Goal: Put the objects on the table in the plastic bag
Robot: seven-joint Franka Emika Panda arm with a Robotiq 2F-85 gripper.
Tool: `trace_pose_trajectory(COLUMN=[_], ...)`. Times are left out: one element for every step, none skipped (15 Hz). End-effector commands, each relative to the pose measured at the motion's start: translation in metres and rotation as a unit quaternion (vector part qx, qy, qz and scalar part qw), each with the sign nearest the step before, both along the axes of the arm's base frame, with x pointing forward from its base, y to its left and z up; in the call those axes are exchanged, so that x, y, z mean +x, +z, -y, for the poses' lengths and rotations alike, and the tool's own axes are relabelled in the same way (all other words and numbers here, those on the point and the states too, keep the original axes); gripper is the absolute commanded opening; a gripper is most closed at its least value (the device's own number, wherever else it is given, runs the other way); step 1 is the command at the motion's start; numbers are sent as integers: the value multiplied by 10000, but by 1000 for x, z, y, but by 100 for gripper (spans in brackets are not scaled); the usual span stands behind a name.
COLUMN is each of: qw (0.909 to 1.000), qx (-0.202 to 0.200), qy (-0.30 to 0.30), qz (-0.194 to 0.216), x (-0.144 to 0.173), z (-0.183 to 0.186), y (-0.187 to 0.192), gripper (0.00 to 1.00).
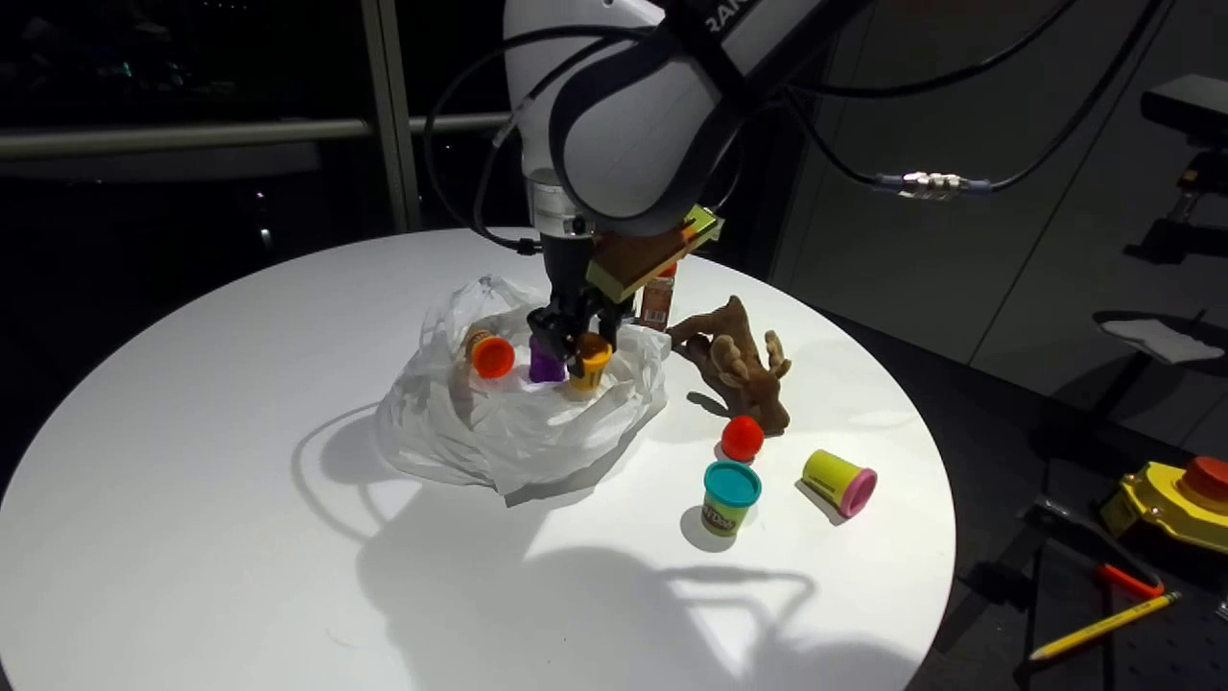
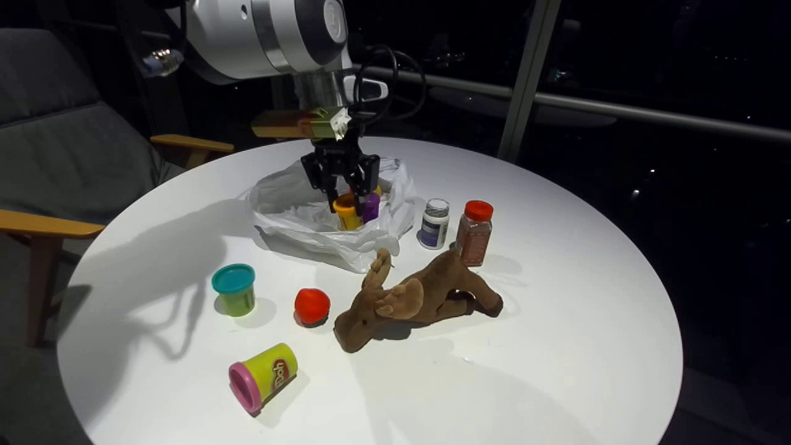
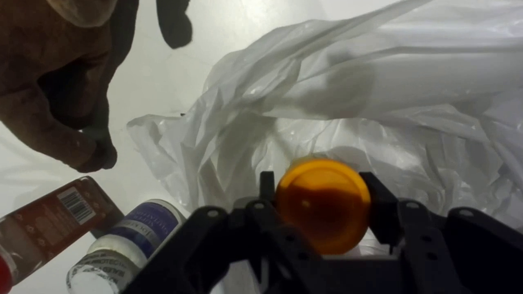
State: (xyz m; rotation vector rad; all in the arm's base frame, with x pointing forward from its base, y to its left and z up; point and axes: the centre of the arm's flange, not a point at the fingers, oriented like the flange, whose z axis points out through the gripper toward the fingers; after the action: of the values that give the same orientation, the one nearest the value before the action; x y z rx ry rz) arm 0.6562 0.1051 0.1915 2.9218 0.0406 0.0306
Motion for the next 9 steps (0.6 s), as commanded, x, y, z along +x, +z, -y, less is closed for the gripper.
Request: trace_pose_trajectory(qw=[9996,9996,9995,9994,9992,9988,9984,9981,9976], qx=[14,38,81,136,213,246,291,303,351], qy=[-267,-296,-307,-324,-330,-365,-387,-386,-403], qz=[15,8,2,67,120,215,286,368,441], x=[25,26,25,23,19,13,7,-1,-14], z=[6,7,7,7,5,1,-3,-9,-14], y=[-15,-18,-17,-10,1,14,25,38,51], gripper=[28,28,78,79,86,92,99,100,100])
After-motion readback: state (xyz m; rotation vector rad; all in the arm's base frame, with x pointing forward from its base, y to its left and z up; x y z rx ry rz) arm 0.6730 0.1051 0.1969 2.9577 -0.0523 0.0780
